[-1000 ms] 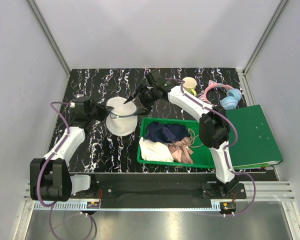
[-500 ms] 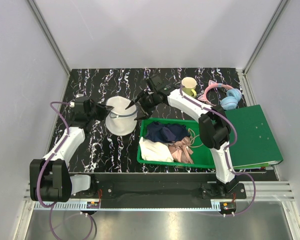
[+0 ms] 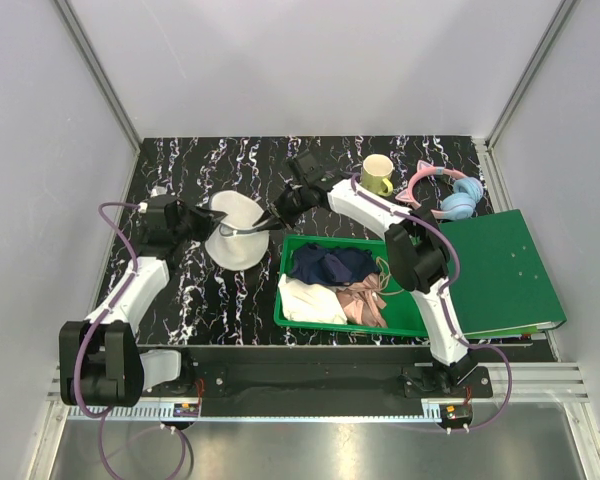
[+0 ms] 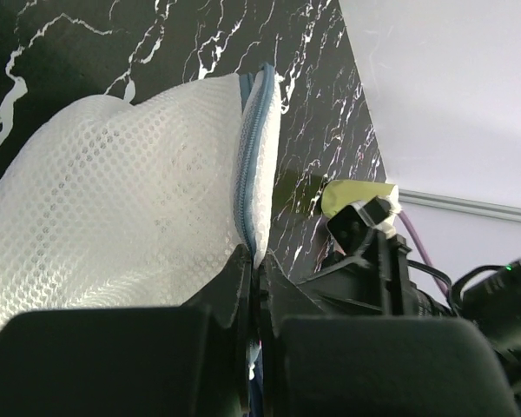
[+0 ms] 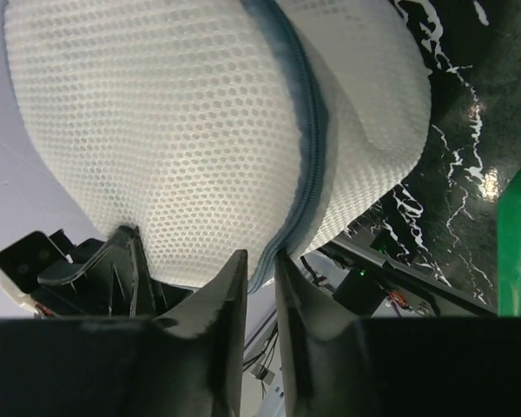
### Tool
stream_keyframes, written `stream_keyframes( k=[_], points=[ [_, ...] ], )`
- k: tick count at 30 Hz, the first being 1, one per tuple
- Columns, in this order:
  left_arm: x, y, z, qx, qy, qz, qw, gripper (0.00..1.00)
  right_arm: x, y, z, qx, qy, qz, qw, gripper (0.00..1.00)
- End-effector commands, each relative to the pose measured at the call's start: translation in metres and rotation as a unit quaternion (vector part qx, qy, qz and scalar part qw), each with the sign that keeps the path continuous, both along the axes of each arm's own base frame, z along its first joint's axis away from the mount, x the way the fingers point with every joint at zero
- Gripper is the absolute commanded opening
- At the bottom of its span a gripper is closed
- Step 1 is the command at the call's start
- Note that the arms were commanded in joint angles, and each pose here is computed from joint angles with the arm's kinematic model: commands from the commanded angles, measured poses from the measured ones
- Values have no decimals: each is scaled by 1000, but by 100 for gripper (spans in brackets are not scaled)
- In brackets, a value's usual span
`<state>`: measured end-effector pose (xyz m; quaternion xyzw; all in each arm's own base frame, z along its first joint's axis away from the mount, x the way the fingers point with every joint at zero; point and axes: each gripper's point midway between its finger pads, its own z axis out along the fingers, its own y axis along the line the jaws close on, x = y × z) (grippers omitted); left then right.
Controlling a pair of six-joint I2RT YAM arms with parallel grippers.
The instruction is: Place the bra in the laundry bag and zip it closed
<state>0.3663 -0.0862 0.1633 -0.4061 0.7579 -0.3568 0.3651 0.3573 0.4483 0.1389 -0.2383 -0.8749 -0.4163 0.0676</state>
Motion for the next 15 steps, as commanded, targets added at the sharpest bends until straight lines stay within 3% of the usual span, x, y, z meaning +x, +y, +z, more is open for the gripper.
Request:
stream_keyframes(
  k=[1,4,8,9,10,15],
  points=[
    [-3,-13,28,11,-54,-51,997,0,16,5,23,28,-34,-5,999,21],
    [-9,-11,24,24,-52,-58,997,0,17,3,24,27,-42,-2,999,11],
    [-9,-10,20,16,-49,-45,998,0,14,-2,25,24,-48,4,999,12],
    [-7,-11,23,9,-54,-44,998,0,11,-4,31,26,-53,5,998,17],
    [-5,-11,25,6,-55,-43,998,0,8,-6,30,23,-52,6,998,35],
    [1,-14,33,-13,-63,-44,997,0,-8,-14,23,20,-42,17,999,54]
  ],
)
